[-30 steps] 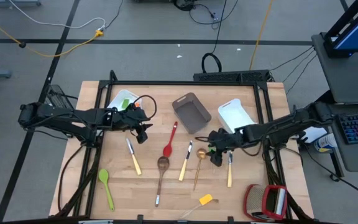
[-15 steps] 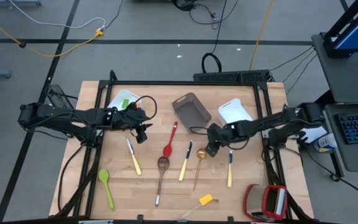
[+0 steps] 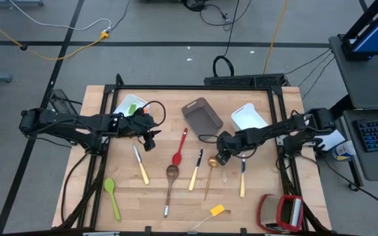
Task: Pick & Place Kitchen Items
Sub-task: Put the green spatula into the left white bin
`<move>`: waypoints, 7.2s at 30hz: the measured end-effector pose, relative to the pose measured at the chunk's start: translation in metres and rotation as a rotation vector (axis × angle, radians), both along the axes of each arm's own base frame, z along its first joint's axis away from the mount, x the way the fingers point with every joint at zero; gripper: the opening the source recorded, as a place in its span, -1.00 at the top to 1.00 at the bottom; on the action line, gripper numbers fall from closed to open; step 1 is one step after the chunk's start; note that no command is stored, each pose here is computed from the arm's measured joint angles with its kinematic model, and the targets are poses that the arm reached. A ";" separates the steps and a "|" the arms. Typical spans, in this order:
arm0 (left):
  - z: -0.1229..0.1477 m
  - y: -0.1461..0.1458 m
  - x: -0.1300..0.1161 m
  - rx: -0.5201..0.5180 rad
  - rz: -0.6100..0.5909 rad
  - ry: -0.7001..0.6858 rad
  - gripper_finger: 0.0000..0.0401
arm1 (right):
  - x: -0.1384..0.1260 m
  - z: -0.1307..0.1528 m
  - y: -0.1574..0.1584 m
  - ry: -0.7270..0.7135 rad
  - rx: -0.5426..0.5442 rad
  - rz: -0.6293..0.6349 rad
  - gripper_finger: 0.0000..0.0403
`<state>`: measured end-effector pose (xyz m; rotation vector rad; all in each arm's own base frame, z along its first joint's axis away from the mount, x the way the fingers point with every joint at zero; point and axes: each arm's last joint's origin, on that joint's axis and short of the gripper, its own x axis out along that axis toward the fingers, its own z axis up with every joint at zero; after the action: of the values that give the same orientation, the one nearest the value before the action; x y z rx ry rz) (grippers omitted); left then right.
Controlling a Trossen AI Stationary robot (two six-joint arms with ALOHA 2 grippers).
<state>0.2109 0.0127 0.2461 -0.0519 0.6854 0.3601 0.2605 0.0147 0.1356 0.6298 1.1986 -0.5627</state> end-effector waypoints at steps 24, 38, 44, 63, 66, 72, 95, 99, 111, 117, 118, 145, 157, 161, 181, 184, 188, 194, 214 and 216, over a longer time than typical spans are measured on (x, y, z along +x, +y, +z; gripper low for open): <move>0.000 0.000 0.000 -0.023 0.020 -0.011 0.32 | -0.005 0.001 0.002 0.034 0.017 0.152 0.94; 0.001 0.000 0.001 -0.023 0.020 -0.019 0.32 | -0.032 0.077 0.001 -0.280 -0.044 0.228 0.97; 0.003 0.000 0.003 -0.022 0.019 -0.054 0.32 | -0.032 0.099 0.000 -0.460 -0.130 0.312 0.97; 0.004 0.000 0.003 -0.024 0.020 -0.062 0.32 | -0.008 0.124 0.002 -0.777 -0.377 0.544 0.98; 0.004 0.000 0.003 -0.024 0.021 -0.062 0.32 | 0.000 0.124 0.002 -0.818 -0.418 0.573 0.98; 0.004 0.000 0.003 -0.024 0.021 -0.063 0.32 | 0.021 0.112 0.004 -0.850 -0.478 0.616 0.98; 0.004 0.000 0.003 -0.024 0.021 -0.063 0.32 | 0.035 0.098 0.004 -0.859 -0.477 0.610 0.95; 0.004 0.000 0.003 -0.024 0.021 -0.063 0.32 | 0.035 0.099 0.004 -0.870 -0.481 0.608 0.95; 0.004 0.000 0.003 -0.024 0.021 -0.063 0.32 | 0.037 0.105 0.004 -0.932 -0.539 0.630 0.95; 0.004 0.000 0.003 -0.024 0.021 -0.063 0.32 | 0.039 0.114 0.005 -1.011 -0.594 0.631 0.95; 0.004 0.000 0.003 -0.024 0.021 -0.063 0.32 | 0.040 0.115 0.005 -1.022 -0.598 0.628 0.95; 0.014 0.000 0.014 0.030 -0.084 -0.176 0.32 | 0.056 0.105 -0.001 -1.104 -0.644 0.661 0.95; -0.015 -0.001 0.047 -0.022 -0.127 -0.144 0.32 | 0.066 0.092 -0.017 -1.105 -0.685 0.676 0.95; -0.027 -0.003 0.063 -0.075 -0.192 -0.178 0.32 | 0.066 0.092 -0.018 -1.103 -0.689 0.679 0.95; -0.037 -0.007 0.086 -0.172 -0.272 -0.312 0.32 | 0.066 0.094 -0.022 -1.097 -0.793 0.717 0.95; -0.037 -0.007 0.087 -0.169 -0.271 -0.315 0.32 | 0.066 0.095 -0.023 -1.106 -0.802 0.714 0.95; -0.032 -0.007 0.088 -0.157 -0.277 -0.363 0.32 | 0.066 0.105 -0.023 -1.196 -0.845 0.679 0.95; -0.029 -0.005 0.089 -0.092 -0.273 -0.381 0.32 | 0.066 0.110 -0.023 -1.243 -0.868 0.661 0.95; -0.031 -0.005 0.089 -0.063 -0.270 -0.357 0.91 | 0.066 0.106 -0.023 -1.204 -0.832 0.660 0.72; -0.031 -0.005 0.088 -0.064 -0.268 -0.356 0.95 | 0.066 0.104 -0.023 -1.183 -0.816 0.661 0.62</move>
<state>0.2993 0.0080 0.2148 -0.0815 0.3444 0.0660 0.3267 -0.0084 0.2394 -0.1934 -0.0387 -0.0149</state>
